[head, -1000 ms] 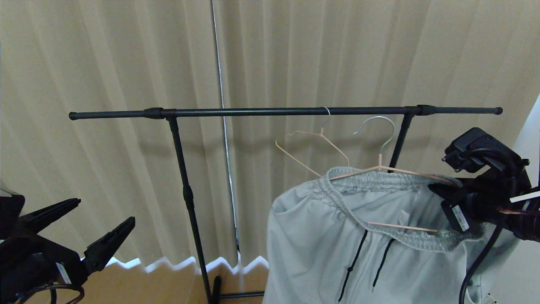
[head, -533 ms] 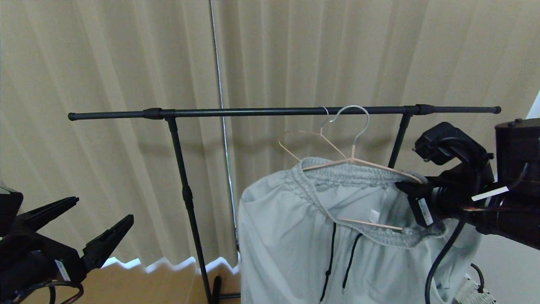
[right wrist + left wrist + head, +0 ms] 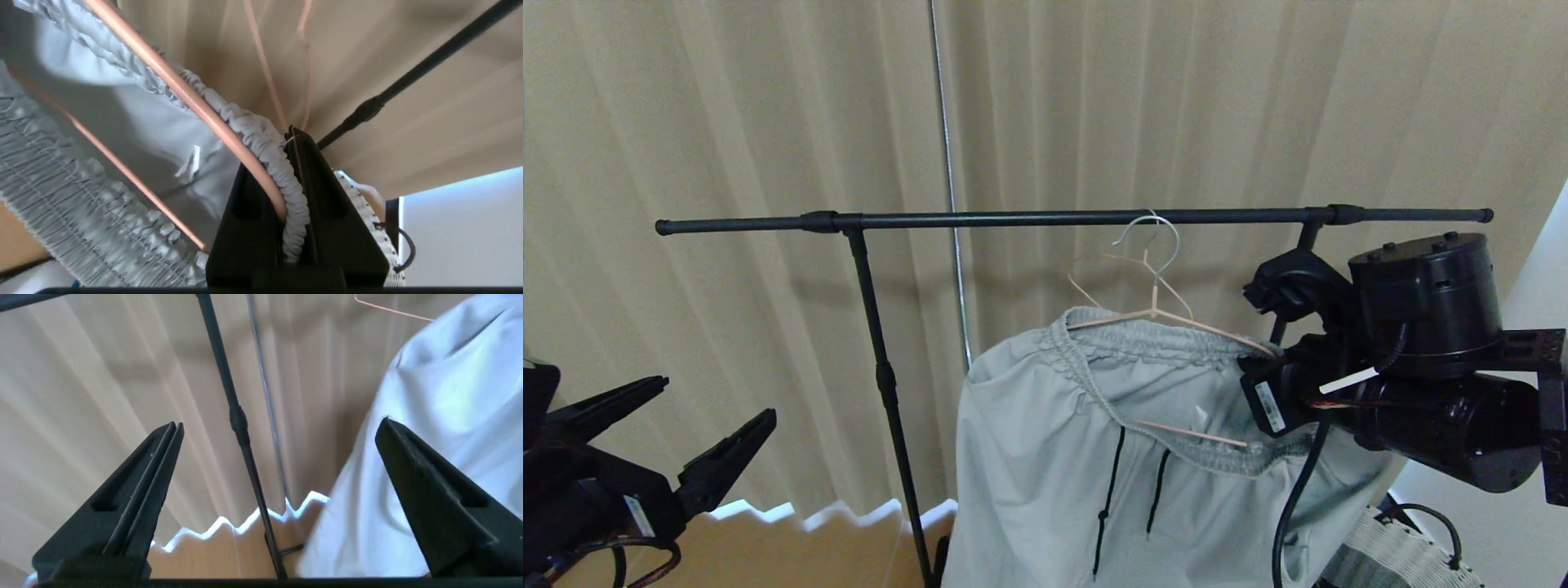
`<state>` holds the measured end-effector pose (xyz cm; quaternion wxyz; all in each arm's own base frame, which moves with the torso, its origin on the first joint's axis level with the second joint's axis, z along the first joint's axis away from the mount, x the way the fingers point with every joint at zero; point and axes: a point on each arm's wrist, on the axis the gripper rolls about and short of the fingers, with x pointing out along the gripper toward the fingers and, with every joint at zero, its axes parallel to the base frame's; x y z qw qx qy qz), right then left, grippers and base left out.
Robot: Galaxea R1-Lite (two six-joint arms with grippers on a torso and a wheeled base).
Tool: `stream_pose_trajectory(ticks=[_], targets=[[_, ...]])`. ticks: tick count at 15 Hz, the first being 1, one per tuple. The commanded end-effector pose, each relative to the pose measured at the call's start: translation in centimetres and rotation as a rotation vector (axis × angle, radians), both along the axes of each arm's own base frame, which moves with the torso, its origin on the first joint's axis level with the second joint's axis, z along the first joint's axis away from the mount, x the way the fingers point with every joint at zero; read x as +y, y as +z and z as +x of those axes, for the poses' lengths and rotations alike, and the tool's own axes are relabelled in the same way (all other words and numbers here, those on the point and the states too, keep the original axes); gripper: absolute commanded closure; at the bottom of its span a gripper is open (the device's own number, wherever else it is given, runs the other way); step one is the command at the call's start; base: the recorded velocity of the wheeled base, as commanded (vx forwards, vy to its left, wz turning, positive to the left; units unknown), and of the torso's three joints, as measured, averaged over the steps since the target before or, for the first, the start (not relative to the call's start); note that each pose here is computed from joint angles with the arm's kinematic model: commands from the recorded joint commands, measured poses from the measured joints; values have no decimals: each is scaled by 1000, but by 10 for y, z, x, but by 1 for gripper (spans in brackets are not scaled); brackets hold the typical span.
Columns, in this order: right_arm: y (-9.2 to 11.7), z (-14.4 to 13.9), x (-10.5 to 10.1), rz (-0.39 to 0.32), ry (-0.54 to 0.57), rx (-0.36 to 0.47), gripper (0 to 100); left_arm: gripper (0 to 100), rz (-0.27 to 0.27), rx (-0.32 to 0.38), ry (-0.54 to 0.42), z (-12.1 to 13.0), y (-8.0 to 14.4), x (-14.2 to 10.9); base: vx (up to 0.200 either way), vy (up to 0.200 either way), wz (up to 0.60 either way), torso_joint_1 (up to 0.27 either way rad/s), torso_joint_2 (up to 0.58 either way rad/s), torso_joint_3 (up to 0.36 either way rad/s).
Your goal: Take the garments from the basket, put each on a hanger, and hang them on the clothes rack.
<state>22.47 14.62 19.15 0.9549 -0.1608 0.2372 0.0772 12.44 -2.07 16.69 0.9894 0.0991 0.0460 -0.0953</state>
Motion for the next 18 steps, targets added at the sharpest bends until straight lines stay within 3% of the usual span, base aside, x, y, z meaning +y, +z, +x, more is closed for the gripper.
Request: stream_pose_trajectory(ticks=[1,7,16,18], targets=[[-3,2,2,-6,1,7,100,0,0,2,0,0,0,0,200,0,0,-7,7,12],[-3,2,2,-6,-1,7,100,0,-1,-6,2,-1,1,0,200,0,0,6,4,2],[-3,28,22,-6,-2,-2,100,0,2,-5,2,-1,0,0,0,0,0,0,0,0],[-4,50,36,-45,-59,-11,100,0,3,-2,2,-1,0,0,0,0,0,0,0,0]])
